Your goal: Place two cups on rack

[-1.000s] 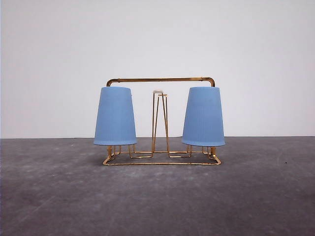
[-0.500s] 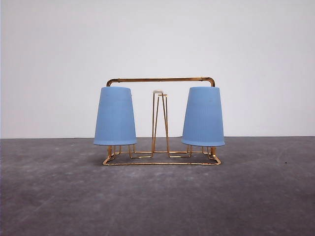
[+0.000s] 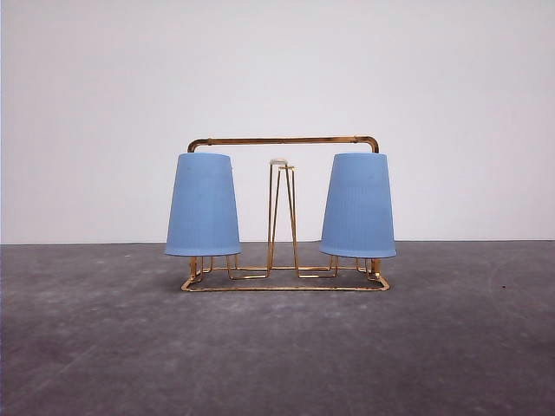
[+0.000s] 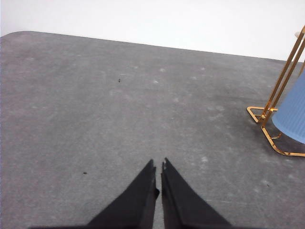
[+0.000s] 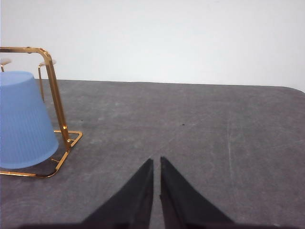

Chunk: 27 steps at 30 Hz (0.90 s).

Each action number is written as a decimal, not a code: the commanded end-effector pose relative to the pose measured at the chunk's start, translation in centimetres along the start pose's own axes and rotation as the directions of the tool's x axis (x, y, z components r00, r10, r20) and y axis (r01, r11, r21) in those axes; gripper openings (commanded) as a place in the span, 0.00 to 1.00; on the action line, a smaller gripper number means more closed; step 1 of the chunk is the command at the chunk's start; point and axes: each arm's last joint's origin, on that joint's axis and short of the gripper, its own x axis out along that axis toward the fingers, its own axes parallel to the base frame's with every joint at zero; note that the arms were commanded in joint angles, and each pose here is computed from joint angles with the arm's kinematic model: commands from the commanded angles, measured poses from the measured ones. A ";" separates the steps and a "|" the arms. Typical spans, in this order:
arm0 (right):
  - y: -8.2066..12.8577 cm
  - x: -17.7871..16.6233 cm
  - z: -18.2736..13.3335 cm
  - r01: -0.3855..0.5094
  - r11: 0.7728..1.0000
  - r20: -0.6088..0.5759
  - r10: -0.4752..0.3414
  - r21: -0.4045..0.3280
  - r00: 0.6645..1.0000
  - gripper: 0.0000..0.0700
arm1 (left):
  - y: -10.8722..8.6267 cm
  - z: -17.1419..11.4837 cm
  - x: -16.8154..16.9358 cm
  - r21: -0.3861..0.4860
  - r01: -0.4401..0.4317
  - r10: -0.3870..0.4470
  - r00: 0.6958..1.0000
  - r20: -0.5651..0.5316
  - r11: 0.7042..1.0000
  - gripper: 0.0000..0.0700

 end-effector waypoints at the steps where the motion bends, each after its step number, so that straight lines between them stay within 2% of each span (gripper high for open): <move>1: 0.0 0.0 0.0 -0.003 1.000 0.008 0.003 -0.006 1.000 0.03 | 0.1 -0.5 0.1 -0.006 -0.002 0.002 1.000 -0.018 1.000 0.00; 27: 0.0 0.0 0.0 -0.003 1.000 0.008 0.003 -0.006 1.000 0.03 | 0.1 -0.5 0.1 -0.006 -0.002 0.002 1.000 -0.018 1.000 0.00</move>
